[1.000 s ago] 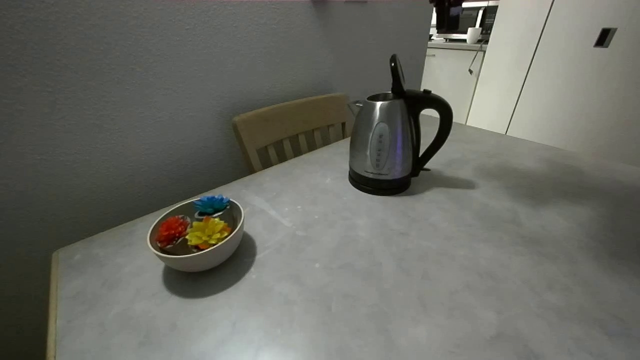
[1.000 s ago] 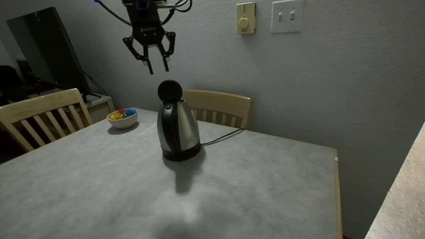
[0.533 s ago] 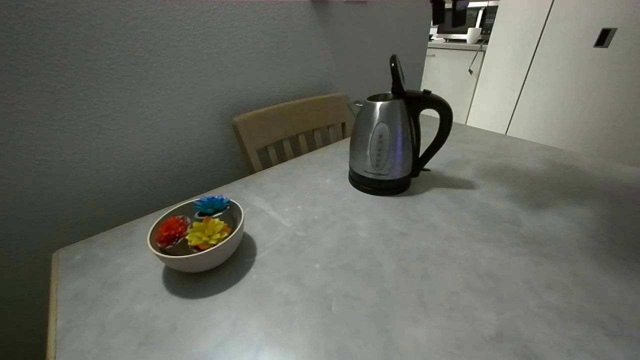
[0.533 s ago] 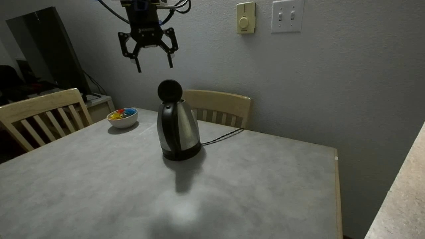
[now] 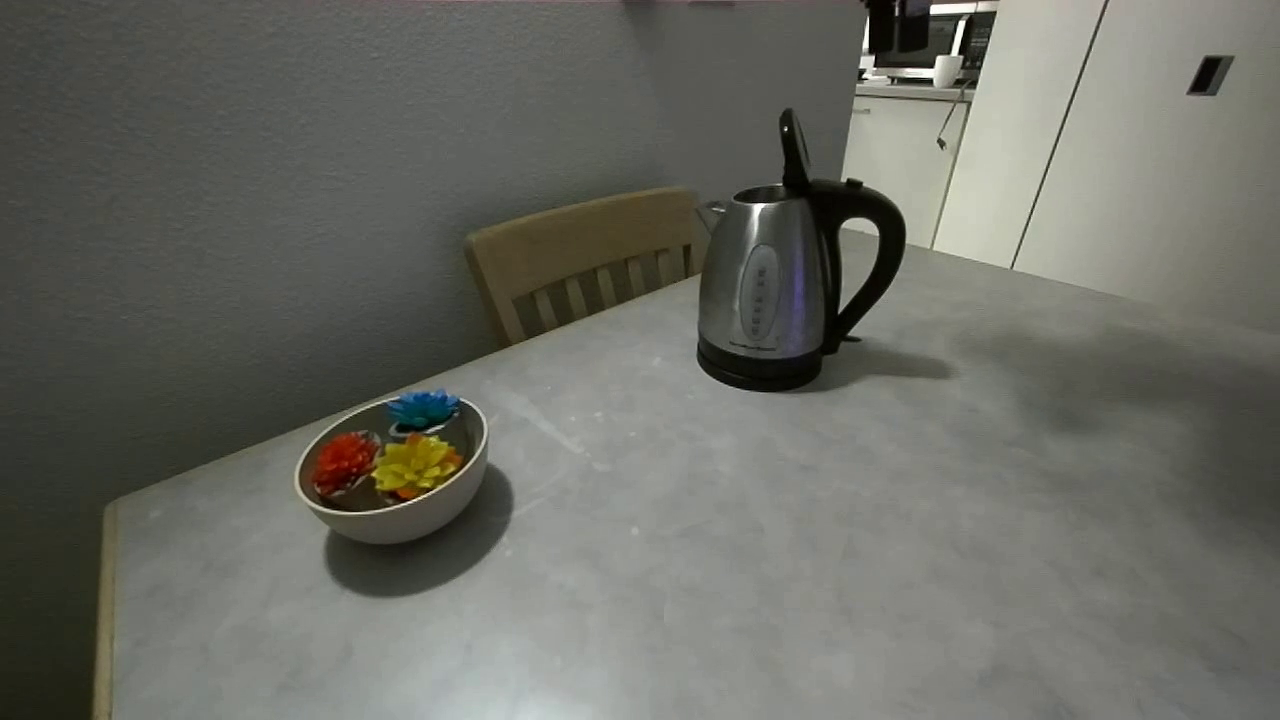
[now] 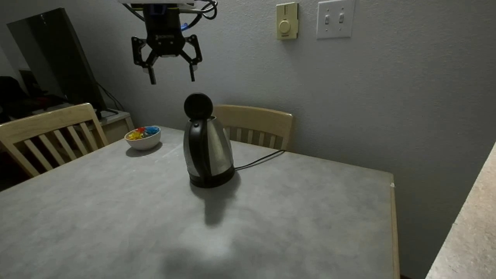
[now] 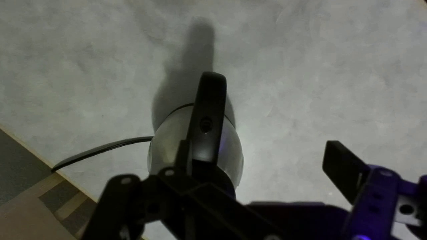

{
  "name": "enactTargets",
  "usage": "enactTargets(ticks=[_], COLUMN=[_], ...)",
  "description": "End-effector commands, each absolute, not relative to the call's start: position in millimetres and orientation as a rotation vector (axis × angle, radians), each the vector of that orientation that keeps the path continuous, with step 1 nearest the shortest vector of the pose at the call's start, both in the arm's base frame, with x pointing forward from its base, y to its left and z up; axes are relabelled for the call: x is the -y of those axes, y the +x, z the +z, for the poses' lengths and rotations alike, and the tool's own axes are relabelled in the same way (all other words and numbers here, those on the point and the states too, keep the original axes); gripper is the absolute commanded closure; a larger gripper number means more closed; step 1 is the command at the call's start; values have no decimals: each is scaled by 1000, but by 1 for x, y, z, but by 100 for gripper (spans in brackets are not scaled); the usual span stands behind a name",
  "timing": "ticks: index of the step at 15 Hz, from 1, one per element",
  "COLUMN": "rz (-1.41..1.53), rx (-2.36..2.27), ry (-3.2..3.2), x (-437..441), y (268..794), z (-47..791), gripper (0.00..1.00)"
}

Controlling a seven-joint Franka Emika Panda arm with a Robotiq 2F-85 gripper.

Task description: Open the kettle

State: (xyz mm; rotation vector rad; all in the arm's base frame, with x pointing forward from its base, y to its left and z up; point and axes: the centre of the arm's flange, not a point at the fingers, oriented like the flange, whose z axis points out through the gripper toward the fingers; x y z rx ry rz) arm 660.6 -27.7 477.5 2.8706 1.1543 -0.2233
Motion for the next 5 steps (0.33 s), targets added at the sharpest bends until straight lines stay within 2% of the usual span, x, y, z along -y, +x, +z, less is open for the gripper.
enactTargets(ticks=[1, 5], rz=[-234, -230], rx=[-1106, -1117], ry=[2922, 2898], x=[24, 24], y=[654, 658], z=[486, 482], gripper=[0, 0])
